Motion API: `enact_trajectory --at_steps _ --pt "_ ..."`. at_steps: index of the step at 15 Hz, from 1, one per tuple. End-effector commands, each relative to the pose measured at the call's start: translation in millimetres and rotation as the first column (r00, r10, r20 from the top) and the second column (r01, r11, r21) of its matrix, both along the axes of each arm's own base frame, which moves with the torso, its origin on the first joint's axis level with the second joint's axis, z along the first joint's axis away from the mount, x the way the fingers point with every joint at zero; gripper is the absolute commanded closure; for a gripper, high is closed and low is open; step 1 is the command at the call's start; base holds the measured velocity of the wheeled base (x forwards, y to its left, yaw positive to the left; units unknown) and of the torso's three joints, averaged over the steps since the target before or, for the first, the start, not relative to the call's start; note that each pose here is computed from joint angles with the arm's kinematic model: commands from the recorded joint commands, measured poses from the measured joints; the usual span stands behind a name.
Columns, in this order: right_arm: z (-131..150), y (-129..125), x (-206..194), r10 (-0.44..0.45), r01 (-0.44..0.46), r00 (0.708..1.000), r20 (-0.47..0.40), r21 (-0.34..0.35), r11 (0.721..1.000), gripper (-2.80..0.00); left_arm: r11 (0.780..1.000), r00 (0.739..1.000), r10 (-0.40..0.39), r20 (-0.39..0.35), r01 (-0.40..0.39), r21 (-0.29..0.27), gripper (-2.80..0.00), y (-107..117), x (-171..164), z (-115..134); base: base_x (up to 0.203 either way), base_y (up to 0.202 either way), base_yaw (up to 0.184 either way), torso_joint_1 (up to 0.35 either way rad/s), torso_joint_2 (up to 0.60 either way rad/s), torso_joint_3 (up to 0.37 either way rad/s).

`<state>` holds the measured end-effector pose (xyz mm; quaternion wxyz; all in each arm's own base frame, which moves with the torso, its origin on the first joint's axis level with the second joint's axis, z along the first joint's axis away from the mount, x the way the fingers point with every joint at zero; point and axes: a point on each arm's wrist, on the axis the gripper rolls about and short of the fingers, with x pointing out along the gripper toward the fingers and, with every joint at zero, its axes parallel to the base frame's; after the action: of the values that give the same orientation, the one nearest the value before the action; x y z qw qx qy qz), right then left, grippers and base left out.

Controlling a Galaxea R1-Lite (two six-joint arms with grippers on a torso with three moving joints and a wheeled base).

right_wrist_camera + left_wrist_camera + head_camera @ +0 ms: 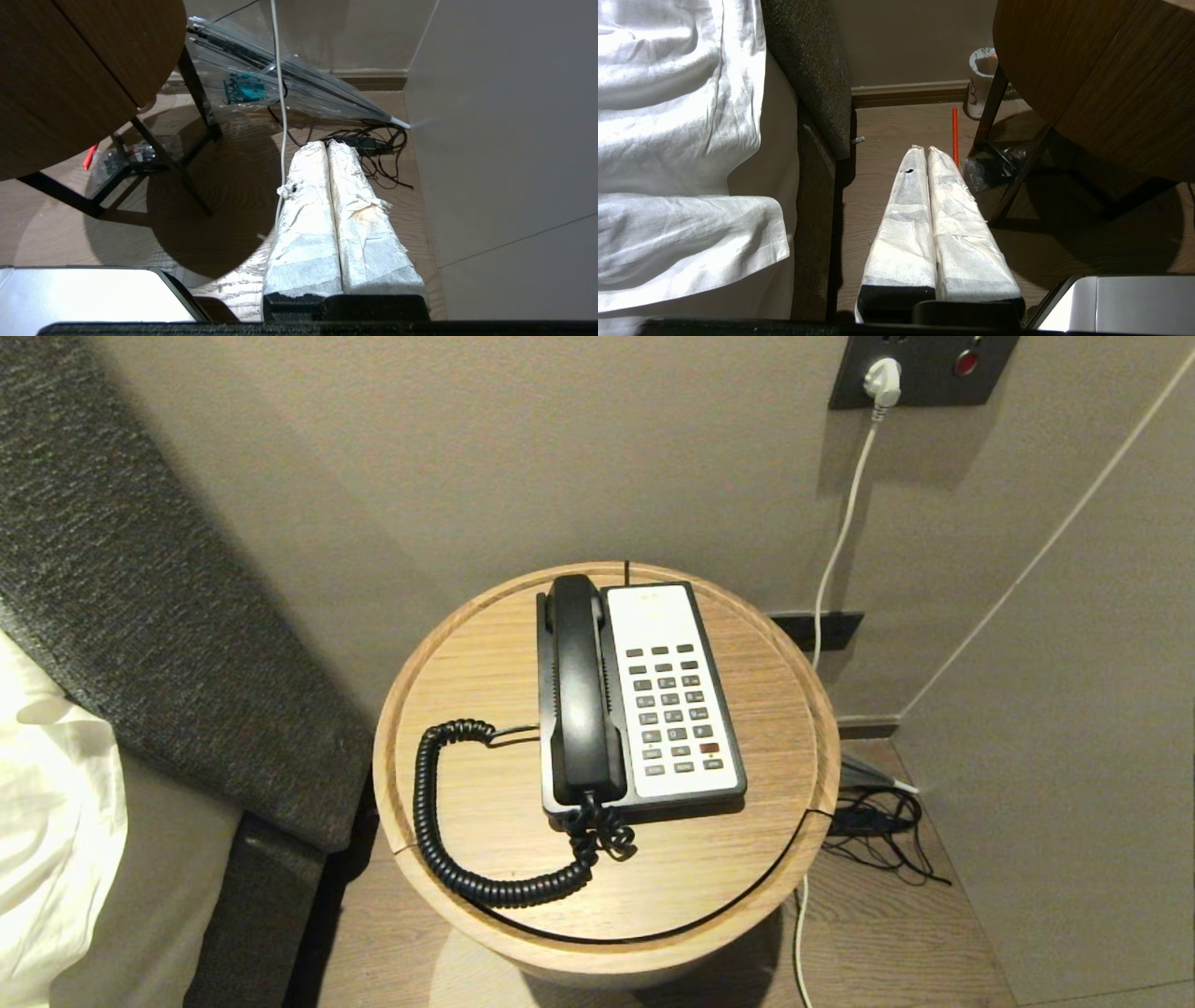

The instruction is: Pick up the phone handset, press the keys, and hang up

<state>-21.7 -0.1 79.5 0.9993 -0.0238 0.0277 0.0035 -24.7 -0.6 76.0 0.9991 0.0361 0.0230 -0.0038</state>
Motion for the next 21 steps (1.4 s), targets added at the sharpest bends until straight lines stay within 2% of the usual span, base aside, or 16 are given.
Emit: enact_trajectory --at_steps 1,21 --pt "-2.0 0.0 0.8 0.0 0.0 1.0 -0.004 0.01 1.0 0.0 1.0 1.0 -0.002 0.006 0.002 -0.001 0.0 -0.1 0.3 -0.2 0.0 0.0 0.0 0.0 0.0 0.0" --pt "-1.8 0.0 0.7 0.0 0.0 1.0 -0.004 0.012 1.0 0.0 1.0 1.0 0.0 0.009 0.0 -0.013 0.0 0.0 0.3 0.1 0.0 0.0 0.0 0.0 0.0 0.016"
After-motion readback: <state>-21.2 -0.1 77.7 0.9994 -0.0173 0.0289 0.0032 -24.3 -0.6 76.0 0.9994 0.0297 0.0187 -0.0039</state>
